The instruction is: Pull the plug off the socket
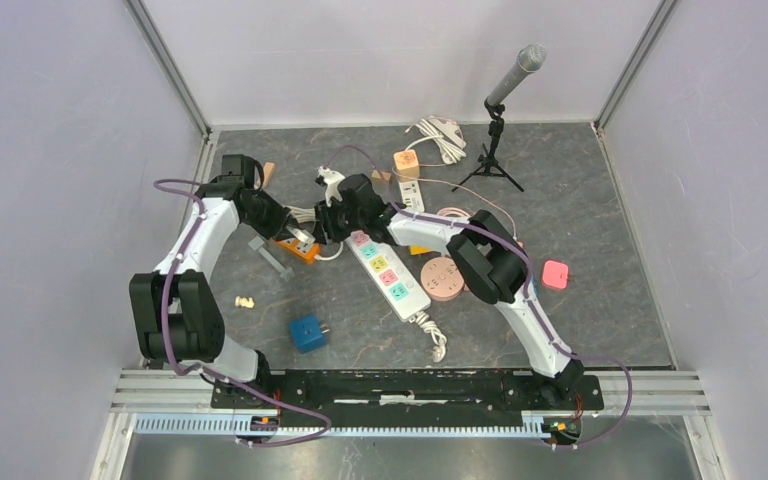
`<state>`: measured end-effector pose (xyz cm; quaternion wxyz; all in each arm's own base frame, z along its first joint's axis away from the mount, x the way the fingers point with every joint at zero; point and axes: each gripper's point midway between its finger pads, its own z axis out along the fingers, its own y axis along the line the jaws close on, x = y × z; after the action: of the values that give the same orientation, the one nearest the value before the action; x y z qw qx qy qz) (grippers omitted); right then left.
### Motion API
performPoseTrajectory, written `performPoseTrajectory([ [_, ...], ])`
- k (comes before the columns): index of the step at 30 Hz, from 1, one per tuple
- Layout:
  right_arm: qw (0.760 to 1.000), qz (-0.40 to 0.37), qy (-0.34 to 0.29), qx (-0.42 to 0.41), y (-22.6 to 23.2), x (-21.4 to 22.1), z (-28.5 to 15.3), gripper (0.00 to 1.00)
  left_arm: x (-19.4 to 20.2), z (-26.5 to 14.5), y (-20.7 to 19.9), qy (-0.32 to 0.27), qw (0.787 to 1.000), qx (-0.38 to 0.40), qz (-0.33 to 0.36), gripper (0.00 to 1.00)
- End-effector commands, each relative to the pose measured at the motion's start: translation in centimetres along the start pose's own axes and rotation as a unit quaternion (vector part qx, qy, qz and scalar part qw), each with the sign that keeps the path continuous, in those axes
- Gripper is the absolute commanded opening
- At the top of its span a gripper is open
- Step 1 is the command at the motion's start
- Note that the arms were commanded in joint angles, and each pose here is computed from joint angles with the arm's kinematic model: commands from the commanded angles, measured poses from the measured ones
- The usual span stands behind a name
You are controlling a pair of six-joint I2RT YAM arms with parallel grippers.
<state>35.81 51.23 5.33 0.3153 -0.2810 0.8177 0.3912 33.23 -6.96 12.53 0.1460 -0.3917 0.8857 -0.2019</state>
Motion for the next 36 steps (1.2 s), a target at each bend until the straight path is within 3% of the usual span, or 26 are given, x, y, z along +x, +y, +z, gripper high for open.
performPoseTrajectory([
  [1,0.997,-0.006,-0.071,-0.023,0.8,-7.2,-3.3,0.40,1.0,-1.8,-1.2,0.016,0.998,0.039,0.056,0.02],
  [6,0.993,-0.006,-0.115,-0.005,-0.3,-11.4,-7.0,0.39,3.3,-1.5,-0.3,0.048,0.992,0.039,0.109,0.02],
  [13,0.984,-0.016,-0.126,0.125,-4.1,-9.6,-12.3,0.38,7.5,0.2,1.6,0.073,0.978,-0.020,0.194,0.03],
  [23,0.945,-0.009,-0.119,0.305,-10.0,-6.7,-19.5,0.44,11.7,3.1,3.8,0.101,0.952,-0.110,0.268,0.20],
  [31,0.938,0.003,-0.113,0.329,-11.5,-5.9,-21.0,0.44,14.0,5.0,4.8,0.123,0.935,-0.150,0.296,0.30],
  [36,0.935,0.007,-0.114,0.336,-12.2,-6.0,-21.7,0.45,14.1,4.8,3.0,0.114,0.936,-0.132,0.306,0.53],
])
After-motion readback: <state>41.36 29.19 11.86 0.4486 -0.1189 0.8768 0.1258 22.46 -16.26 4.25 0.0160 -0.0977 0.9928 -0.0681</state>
